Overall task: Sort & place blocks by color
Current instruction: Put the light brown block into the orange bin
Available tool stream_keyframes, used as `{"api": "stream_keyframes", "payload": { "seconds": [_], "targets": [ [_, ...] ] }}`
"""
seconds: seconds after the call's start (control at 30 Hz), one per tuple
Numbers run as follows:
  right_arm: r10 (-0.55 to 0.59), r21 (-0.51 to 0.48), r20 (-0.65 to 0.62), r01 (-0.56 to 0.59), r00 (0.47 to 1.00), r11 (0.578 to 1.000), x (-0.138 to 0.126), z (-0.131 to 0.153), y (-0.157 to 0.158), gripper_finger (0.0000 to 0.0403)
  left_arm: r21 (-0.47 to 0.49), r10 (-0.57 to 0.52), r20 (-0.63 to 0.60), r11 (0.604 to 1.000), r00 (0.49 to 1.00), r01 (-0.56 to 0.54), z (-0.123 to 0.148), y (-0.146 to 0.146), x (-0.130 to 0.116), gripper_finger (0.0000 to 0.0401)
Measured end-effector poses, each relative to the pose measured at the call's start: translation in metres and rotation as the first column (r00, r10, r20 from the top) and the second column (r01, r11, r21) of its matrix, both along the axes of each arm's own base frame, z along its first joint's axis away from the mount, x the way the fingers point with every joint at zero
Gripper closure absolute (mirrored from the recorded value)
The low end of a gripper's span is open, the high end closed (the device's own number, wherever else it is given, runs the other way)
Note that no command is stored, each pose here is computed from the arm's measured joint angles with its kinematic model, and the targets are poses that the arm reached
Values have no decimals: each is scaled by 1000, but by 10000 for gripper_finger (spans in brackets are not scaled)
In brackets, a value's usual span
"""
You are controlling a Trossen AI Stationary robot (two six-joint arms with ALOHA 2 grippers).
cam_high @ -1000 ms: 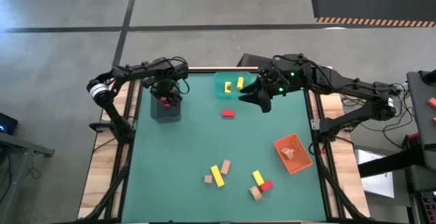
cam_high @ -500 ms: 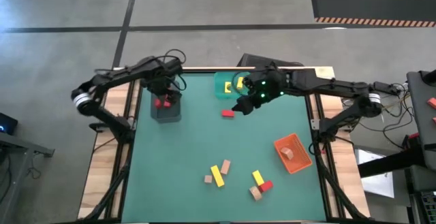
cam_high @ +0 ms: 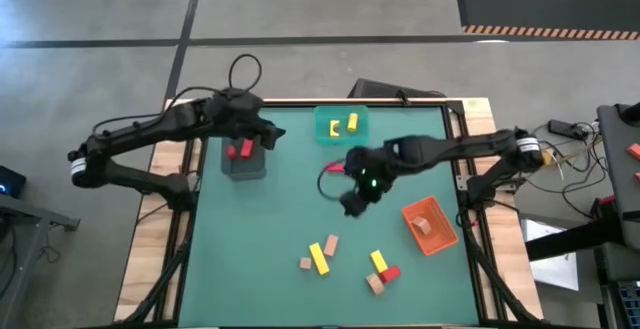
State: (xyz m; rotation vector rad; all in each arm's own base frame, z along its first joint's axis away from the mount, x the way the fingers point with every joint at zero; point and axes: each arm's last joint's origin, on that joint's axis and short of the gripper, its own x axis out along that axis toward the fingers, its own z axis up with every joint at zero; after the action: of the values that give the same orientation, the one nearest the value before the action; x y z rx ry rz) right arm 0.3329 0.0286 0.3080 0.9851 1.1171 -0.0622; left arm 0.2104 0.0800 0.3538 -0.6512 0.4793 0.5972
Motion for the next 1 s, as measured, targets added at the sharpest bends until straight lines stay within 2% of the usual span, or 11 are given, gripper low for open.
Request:
{"api": "stream_keyframes", "payload": {
  "seconds": [0.07,0.13,0.23,0.4,0.5,0.57,0.67,0.8,0.9,1.0],
  "targets": [
    [162,-76,39,-159,986,984,2,-6,14,195,25,-32,67,999,997,30,8,-7,2,130],
    [325,-158,63,-312,944,937,5,-14,26,195,45,-66,124,997,990,60,14,-14,2,130],
    [511,-265,74,-477,856,838,11,-28,40,195,73,-122,201,991,972,110,24,-26,3,130],
    [700,-446,11,-623,714,642,27,-52,49,195,110,-232,306,972,923,208,37,-51,5,130],
    [767,-558,-73,-663,638,498,40,-65,51,195,128,-289,355,957,889,260,42,-63,7,130],
    [803,-599,-122,-688,584,409,49,-73,52,195,134,-316,373,949,873,286,44,-70,8,130],
    [848,-613,-169,-728,502,308,62,-89,53,195,144,-339,401,941,851,306,47,-76,9,130],
    [898,-609,-239,-777,370,158,72,-111,61,195,144,-351,398,937,848,320,47,-79,9,130],
    [903,-602,-300,-795,307,70,79,-124,66,195,144,-351,398,936,848,320,47,-79,9,130],
    [906,-600,-317,-799,280,37,88,-130,69,195,144,-351,397,936,848,320,47,-79,9,130]
  ]
}}
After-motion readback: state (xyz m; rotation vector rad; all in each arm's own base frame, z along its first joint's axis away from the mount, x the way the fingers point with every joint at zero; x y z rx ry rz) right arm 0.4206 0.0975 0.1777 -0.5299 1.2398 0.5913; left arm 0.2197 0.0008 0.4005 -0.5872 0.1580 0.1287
